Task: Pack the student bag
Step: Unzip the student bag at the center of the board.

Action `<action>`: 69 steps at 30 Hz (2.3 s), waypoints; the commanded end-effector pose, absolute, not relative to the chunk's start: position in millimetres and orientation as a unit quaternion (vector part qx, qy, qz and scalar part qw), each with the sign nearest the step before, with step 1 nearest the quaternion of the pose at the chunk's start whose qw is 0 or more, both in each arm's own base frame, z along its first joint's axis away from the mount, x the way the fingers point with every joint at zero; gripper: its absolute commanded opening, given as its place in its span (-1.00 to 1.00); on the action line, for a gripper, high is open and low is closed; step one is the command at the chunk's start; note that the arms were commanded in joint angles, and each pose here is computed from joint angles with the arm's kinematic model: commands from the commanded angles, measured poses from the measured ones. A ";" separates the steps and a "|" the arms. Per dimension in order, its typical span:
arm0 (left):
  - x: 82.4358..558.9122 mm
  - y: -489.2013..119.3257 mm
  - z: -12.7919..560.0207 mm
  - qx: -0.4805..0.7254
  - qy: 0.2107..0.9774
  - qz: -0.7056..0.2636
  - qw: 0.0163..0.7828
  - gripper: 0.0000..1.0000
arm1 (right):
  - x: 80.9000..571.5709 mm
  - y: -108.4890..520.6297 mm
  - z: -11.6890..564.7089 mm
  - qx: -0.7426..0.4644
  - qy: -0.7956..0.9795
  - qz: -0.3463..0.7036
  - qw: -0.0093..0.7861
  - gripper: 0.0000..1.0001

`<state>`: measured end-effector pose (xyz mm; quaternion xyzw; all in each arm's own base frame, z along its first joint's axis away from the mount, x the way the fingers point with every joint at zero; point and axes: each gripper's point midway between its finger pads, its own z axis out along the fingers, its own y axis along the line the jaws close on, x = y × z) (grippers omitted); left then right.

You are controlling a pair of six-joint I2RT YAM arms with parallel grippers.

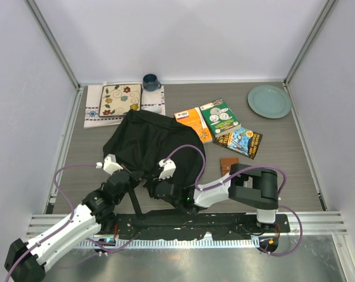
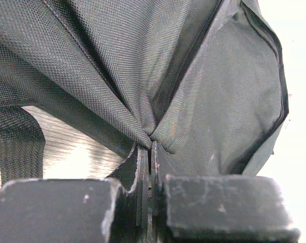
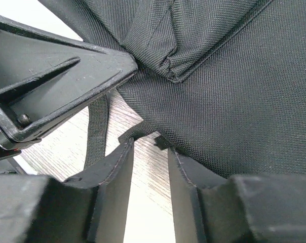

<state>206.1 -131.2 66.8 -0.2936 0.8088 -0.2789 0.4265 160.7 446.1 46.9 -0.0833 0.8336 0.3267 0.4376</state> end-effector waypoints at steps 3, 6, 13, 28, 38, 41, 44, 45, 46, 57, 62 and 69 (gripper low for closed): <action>214.7 -141.1 96.4 -0.289 0.787 -0.314 0.445 -1.00 | 179.3 446.3 57.8 -0.047 0.822 0.316 0.471 -0.46; 214.6 -141.0 95.3 -0.289 0.788 -0.313 0.444 -1.00 | 181.9 444.9 59.8 -0.042 0.819 0.319 0.475 -0.44; 215.0 -140.2 95.7 -0.289 0.787 -0.312 0.446 -1.00 | 187.4 435.7 55.3 -0.025 0.824 0.301 0.479 -0.72; 211.7 -122.2 92.0 -0.294 0.793 -0.272 0.459 -1.00 | 168.5 388.1 51.8 -0.061 0.844 0.280 0.453 -0.99; 208.9 -110.6 91.8 -0.293 0.802 -0.239 0.463 -1.00 | 155.2 360.7 52.8 -0.092 0.858 0.263 0.432 -0.99; 206.8 -106.8 87.4 -0.297 0.807 -0.227 0.458 -1.00 | 152.5 345.0 57.3 -0.108 0.862 0.244 0.431 -0.99; 204.4 -99.3 85.7 -0.301 0.811 -0.206 0.457 -1.00 | 148.9 324.4 56.9 -0.117 0.865 0.229 0.431 -0.99; 204.1 -96.6 86.5 -0.303 0.811 -0.201 0.459 -1.00 | 149.2 318.2 57.1 -0.114 0.866 0.225 0.432 -0.99; 204.1 -94.6 89.9 -0.304 0.809 -0.198 0.462 -1.00 | 147.4 305.8 49.0 -0.117 0.871 0.210 0.429 -0.99; 200.8 -117.1 133.1 -0.163 0.833 -0.221 0.480 0.56 | 132.9 300.1 58.3 -0.111 0.861 0.275 0.414 -0.99; 191.0 -146.8 178.5 -0.050 0.833 -0.274 0.478 0.81 | 134.6 302.8 61.3 -0.107 0.858 0.279 0.418 -0.99; 179.6 -194.1 170.1 0.063 0.855 -0.293 0.424 0.99 | 137.4 305.4 69.4 -0.102 0.852 0.286 0.427 -0.99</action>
